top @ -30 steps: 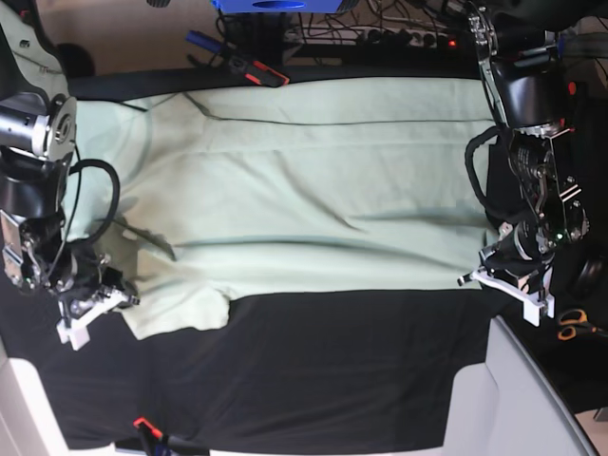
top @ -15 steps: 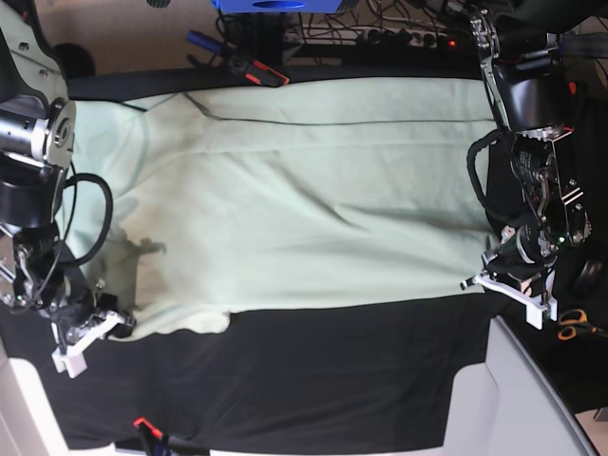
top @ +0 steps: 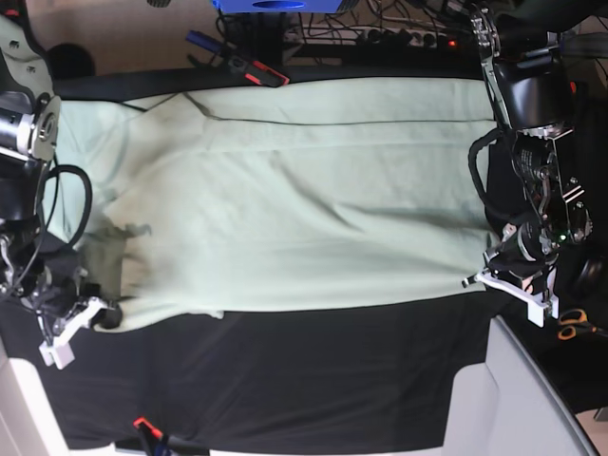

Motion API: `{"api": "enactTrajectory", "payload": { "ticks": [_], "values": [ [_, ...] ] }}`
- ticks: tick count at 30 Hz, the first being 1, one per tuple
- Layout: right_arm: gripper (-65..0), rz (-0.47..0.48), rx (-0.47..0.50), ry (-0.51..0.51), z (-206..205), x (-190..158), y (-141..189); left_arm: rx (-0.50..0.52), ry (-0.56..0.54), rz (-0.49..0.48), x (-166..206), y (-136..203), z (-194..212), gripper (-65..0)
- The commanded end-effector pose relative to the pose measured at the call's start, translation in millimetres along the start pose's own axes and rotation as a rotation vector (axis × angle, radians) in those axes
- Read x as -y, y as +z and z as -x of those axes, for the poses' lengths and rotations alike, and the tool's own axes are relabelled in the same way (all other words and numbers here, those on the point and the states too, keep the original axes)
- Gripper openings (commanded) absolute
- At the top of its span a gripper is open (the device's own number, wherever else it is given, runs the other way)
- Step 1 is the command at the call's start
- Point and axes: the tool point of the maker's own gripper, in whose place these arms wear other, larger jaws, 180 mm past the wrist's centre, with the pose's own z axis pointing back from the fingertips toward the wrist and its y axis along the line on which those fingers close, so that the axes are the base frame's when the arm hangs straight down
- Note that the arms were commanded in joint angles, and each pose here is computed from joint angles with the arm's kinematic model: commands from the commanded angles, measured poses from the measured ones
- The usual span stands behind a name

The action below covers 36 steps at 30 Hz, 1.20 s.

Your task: Fold the T-shirt properly

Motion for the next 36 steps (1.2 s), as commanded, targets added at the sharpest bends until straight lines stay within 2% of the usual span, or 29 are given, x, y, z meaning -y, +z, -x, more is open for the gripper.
{"api": "enactTrajectory", "payload": {
  "ticks": [1, 11, 22, 28, 33, 36],
  "values": [
    [-64.9, -0.005, 0.068, 0.028, -27, 1, 7, 0.067, -0.011, 0.003, 0, 5, -25, -65.0],
    [-64.9, 0.034, 0.016, 0.019, -1, 21, 17, 0.061, -0.053, 0.000, 0, 21, -5, -65.0],
    [-65.0, 0.059, -0.143, -0.009, 56, 34, 27, -0.053, -0.063, -0.034, -20, 26, 53, -65.0],
    [-65.0, 0.073, -0.188, 0.043, 70, 33, 37, -0.094, -0.069, -0.045, -26, 30, 73, -65.0],
    [-65.0, 0.083, -0.238, 0.076, 78, 32, 45, -0.147, -0.179, -0.001, -7, 26, 86, -65.0],
    [-65.0, 0.090, -0.277, 0.080, 92, 33, 50, -0.166, -0.197, 0.011, -3, 25, 95, -65.0]
  ]
}}
